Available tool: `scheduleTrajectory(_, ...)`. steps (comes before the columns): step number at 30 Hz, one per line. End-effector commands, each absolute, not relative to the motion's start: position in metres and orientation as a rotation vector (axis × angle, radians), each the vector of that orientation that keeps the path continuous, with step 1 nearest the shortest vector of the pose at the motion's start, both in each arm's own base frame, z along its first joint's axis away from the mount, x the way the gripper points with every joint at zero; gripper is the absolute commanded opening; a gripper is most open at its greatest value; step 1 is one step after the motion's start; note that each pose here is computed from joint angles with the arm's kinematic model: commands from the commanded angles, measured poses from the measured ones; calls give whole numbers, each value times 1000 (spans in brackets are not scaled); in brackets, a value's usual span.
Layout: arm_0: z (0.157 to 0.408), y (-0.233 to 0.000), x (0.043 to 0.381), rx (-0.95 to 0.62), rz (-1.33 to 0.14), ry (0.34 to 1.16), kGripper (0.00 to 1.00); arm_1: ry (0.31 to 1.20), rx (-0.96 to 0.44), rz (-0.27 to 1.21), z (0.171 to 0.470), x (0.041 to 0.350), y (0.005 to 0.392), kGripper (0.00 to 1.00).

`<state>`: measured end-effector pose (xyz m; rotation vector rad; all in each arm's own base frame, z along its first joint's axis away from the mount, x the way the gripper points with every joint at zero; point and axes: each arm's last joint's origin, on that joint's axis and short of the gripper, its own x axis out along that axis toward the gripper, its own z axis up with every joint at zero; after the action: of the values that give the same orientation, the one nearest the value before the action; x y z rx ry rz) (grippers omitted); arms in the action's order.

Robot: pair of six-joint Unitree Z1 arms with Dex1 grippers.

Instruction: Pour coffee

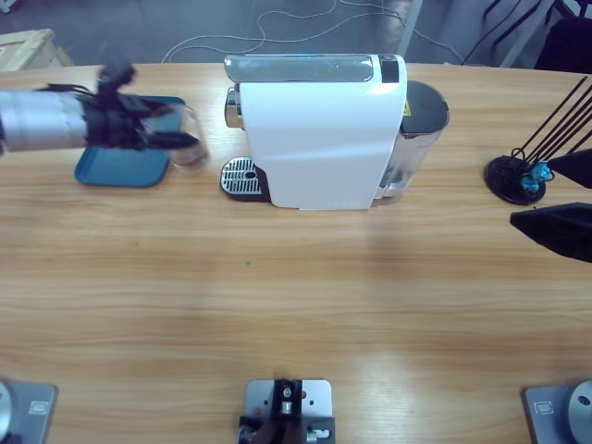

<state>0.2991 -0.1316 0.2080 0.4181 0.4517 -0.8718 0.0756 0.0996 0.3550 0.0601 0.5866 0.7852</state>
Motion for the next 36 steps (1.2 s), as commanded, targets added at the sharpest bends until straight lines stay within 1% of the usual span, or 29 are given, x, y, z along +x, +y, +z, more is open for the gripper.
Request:
scheduleTrajectory(1,200,-97,322,325,-495,492,0,613,34,803,345,79,107,991)
scheduleTrajectory(3,193,-89,330,307,-376,526,0,616,32,802,344,78,106,991)
scheduleTrajectory(5,186,-81,338,264,-302,554,0,628,26,799,340,79,107,991)
scheduleTrajectory(11,170,-83,355,259,-296,575,0,634,22,797,337,83,114,991)
scheduleTrajectory(16,167,-84,358,257,-305,567,0,639,19,796,335,87,119,991)
scheduleTrajectory(17,166,-84,359,256,-309,568,18,637,20,797,336,87,119,991)
scheduleTrajectory(18,165,-85,360,255,-314,572,367,635,21,797,336,87,119,991)
scheduleTrajectory(19,164,-86,360,257,-317,572,845,634,22,798,337,87,119,991)
scheduleTrajectory(20,164,-86,358,259,-318,572,983,633,23,797,337,87,119,991)
scheduleTrajectory(25,172,-82,341,253,-315,571,987,615,33,802,341,84,115,991)
scheduleTrajectory(26,177,-80,336,251,-314,560,987,612,35,803,342,83,114,991)
scheduleTrajectory(28,199,-77,319,228,-307,511,987,601,39,799,343,83,112,991)
scheduleTrajectory(30,233,-71,297,205,-300,424,987,586,44,791,345,83,111,995)
scheduleTrajectory(32,268,-66,273,184,-292,355,987,576,47,788,346,82,109,1000)
scheduleTrajectory(33,289,-62,258,151,-276,323,987,571,48,782,346,81,107,1000)
scheduleTrajectory(34,305,-59,244,119,-268,306,987,563,50,776,346,79,104,1000)
scheduleTrajectory(36,328,-58,214,92,-285,305,987,543,55,761,345,75,97,1000)
